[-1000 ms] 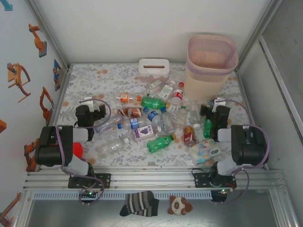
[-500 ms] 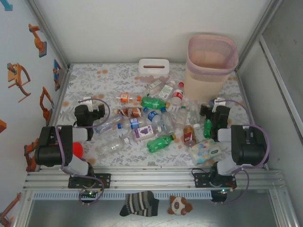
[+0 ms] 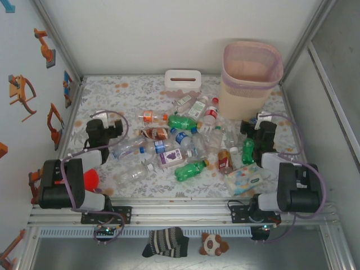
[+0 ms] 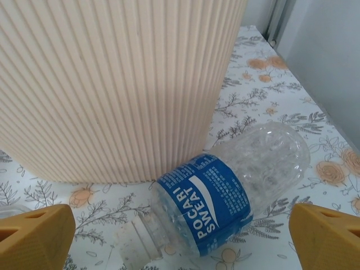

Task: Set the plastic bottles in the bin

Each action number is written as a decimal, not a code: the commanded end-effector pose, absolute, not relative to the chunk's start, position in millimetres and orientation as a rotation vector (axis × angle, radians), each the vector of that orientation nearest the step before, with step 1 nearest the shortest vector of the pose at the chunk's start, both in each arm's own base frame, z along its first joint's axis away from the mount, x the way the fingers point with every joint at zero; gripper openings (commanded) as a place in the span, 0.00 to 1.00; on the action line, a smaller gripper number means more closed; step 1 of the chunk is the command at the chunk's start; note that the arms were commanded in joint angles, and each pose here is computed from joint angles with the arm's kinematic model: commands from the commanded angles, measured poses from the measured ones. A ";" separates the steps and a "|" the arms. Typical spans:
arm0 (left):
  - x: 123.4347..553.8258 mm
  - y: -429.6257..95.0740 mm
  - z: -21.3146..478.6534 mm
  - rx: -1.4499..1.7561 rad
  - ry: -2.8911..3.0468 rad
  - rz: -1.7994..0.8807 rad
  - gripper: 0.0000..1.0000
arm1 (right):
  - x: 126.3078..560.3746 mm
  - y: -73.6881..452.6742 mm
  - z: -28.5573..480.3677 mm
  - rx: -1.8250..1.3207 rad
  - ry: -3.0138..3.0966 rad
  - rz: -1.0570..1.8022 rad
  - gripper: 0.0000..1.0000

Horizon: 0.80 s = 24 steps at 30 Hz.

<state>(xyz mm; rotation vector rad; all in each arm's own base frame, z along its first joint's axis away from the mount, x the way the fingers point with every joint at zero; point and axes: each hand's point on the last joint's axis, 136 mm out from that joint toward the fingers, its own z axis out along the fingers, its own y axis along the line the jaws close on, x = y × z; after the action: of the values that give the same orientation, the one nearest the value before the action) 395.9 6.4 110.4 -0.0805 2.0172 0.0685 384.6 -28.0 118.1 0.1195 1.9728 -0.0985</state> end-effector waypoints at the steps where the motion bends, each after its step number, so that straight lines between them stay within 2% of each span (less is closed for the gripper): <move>1: 393.0 14.5 117.9 -0.191 2.109 0.104 0.96 | 380.6 -34.0 125.2 0.175 2.048 -0.113 0.94; 9: 373.2 3.1 137.9 -0.349 2.333 -0.020 0.96 | 352.1 -28.8 133.2 0.341 2.279 -0.022 0.91; 18: 352.4 -18.3 198.5 -0.415 2.393 -0.206 0.96 | 321.7 -7.1 121.1 0.388 2.551 0.112 0.88; 24: 346.9 -62.5 213.8 -0.318 2.404 -0.477 0.96 | 304.0 -5.2 94.6 0.415 2.710 0.099 0.84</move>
<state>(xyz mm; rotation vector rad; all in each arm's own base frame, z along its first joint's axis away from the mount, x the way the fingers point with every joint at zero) 363.1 -36.4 213.2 -0.3459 2.3330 -0.3166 323.6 -7.9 106.3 0.3731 2.5908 0.0911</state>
